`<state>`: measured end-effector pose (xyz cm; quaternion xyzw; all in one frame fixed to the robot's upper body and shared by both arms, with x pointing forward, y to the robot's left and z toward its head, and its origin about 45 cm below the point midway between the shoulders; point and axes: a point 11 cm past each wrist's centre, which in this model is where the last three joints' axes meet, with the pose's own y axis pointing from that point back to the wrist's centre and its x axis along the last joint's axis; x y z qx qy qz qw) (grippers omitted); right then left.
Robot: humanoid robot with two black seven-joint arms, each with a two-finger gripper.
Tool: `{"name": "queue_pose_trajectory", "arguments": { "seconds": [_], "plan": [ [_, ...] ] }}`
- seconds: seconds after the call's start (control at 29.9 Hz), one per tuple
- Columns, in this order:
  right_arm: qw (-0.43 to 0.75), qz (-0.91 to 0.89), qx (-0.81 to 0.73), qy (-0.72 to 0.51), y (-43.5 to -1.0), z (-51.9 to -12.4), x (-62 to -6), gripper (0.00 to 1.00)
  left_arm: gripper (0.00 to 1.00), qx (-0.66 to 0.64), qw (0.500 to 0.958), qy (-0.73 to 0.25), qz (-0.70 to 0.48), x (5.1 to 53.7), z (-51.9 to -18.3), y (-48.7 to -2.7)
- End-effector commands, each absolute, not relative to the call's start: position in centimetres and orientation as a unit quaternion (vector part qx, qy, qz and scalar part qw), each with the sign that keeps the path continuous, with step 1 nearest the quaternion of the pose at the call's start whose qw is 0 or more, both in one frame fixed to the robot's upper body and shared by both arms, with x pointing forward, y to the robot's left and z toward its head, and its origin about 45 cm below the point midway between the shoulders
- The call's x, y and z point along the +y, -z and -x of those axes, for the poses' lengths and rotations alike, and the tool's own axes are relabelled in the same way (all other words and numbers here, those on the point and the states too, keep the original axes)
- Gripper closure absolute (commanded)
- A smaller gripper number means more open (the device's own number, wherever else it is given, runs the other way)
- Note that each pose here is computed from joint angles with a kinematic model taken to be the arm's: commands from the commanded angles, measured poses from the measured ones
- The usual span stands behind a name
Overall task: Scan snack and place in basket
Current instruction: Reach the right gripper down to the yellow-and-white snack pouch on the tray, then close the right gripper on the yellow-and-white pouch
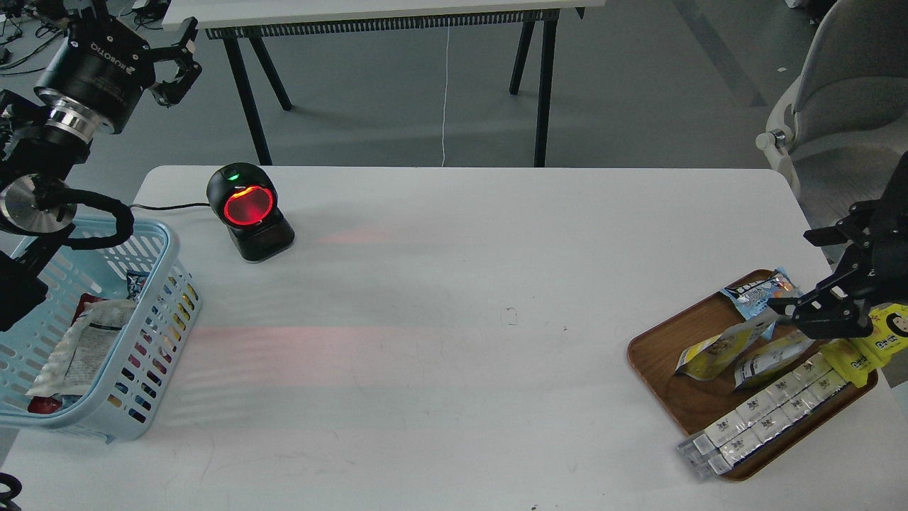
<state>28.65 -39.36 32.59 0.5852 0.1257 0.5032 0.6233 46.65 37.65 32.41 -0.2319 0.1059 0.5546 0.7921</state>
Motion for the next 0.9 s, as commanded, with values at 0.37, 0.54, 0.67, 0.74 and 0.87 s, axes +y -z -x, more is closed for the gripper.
{"name": "queue_pose_trajectory", "arguments": {
  "seconds": [0.37, 0.54, 0.67, 0.74, 0.87],
  "plan": [
    [0.604, -0.605, 0.164, -0.493, -29.9, -28.2, -37.8, 0.0, 0.0, 0.113, 0.792, -0.553, 0.234, 36.9, -46.9, -31.8],
    [0.588, -0.607, 0.176, -0.505, -29.4, -28.7, -36.3, 0.0, 0.0, 0.111, 0.791, -0.555, 0.233, 37.2, -46.9, -31.9],
    [0.583, -0.609, 0.181, -0.507, -29.2, -28.8, -35.8, 0.0, 0.0, 0.11, 0.79, -0.557, 0.233, 37.5, -46.8, -31.9],
    [0.582, -0.61, 0.182, -0.507, -29.1, -28.8, -35.7, 0.0, 0.0, 0.11, 0.789, -0.558, 0.233, 37.5, -46.8, -31.9],
    [0.583, -0.611, 0.183, -0.504, -28.9, -28.8, -35.8, 0.0, 0.0, 0.114, 0.787, -0.561, 0.23, 37.7, -46.6, -31.4]
  ]
}}
